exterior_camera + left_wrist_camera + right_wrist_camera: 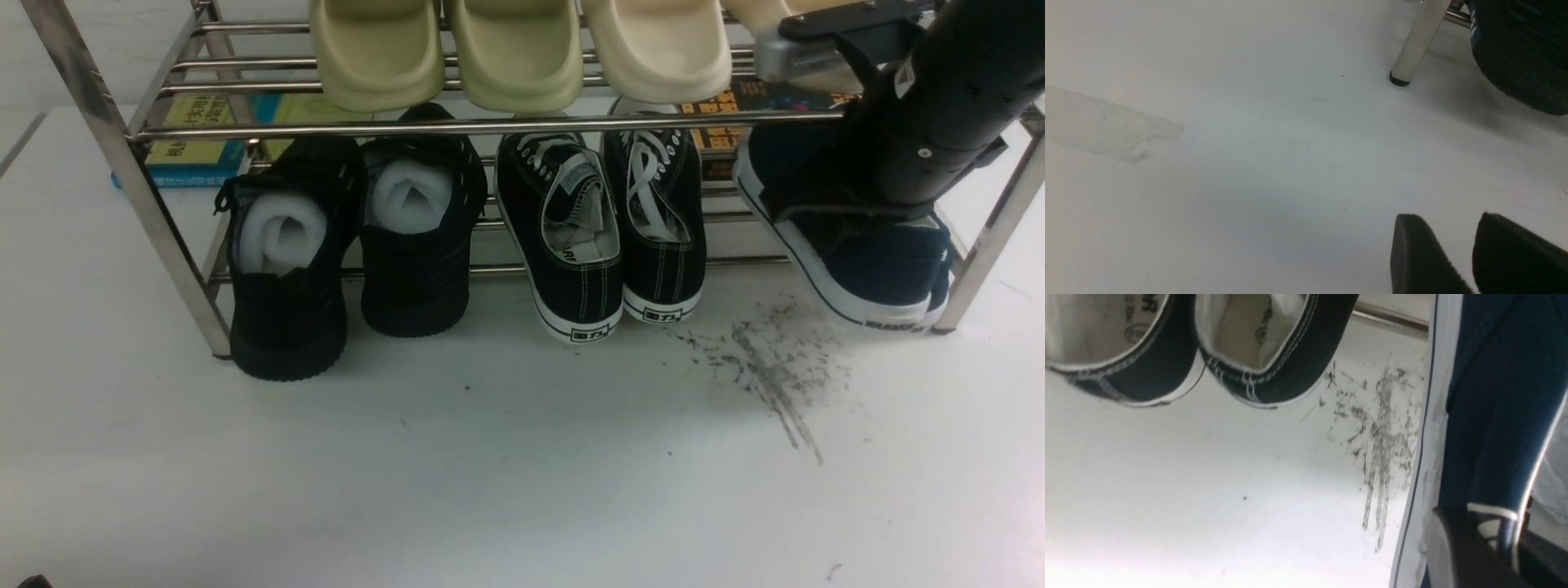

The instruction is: Take the shoes off the shelf with your hand on the white table.

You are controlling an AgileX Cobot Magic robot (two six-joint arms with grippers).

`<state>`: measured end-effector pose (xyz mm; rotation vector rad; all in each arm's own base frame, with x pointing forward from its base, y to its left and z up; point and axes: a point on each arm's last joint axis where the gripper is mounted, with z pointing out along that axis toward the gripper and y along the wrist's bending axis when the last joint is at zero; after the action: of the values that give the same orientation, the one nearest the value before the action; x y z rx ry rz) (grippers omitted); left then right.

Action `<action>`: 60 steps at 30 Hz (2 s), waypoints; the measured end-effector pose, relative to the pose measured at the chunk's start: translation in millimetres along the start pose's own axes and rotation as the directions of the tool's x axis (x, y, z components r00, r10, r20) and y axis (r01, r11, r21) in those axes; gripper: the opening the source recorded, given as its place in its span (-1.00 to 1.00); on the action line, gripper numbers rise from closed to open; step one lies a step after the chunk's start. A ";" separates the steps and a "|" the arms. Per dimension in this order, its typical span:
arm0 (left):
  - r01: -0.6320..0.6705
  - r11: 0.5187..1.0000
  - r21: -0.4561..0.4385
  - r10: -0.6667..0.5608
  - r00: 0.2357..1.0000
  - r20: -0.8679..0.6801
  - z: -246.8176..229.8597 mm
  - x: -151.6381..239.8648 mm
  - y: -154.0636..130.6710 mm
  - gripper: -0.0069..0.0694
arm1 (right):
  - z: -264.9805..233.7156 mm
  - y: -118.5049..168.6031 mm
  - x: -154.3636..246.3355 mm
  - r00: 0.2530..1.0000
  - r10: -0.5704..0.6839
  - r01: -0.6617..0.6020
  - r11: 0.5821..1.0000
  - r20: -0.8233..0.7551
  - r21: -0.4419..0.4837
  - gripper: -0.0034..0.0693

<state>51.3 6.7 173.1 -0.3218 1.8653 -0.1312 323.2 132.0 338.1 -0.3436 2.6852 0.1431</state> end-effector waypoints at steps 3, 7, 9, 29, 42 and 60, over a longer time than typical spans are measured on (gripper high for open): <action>0.000 1.000 0.000 0.000 1.000 0.000 0.0 0.0 0.0 -0.19 | -9.7 -0.1 3.3 1.000 0.001 -0.001 1.000 0.000 -0.005 -0.81; 0.000 1.000 0.000 0.000 1.000 0.000 0.0 0.0 0.0 -0.19 | -29.8 -0.7 10.7 1.000 -0.010 0.010 1.000 0.004 -0.012 -0.81; 0.000 1.000 0.000 0.000 1.000 0.000 0.0 0.0 0.0 -0.19 | -39.7 -0.3 15.4 1.000 -0.020 0.020 0.999 -0.002 -0.025 -0.81; 0.000 1.000 0.000 0.000 1.000 0.000 0.0 0.0 0.0 -0.19 | -126.6 7.6 63.7 0.990 -0.003 0.032 0.977 0.138 -0.209 -0.80; 0.000 1.000 0.000 0.000 1.000 0.000 0.0 0.0 0.0 -0.19 | -86.0 20.0 138.3 0.996 -0.032 -0.004 0.906 -0.079 -0.423 -0.80; 0.000 1.000 0.000 0.000 1.000 0.000 0.0 0.0 0.0 -0.19 | -56.2 105.5 167.9 0.983 -0.167 0.110 0.863 -0.073 -0.493 -0.79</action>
<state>51.3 6.7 173.1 -0.3218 1.8653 -0.1312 125.7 188.6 322.2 -0.7157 2.6902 0.7904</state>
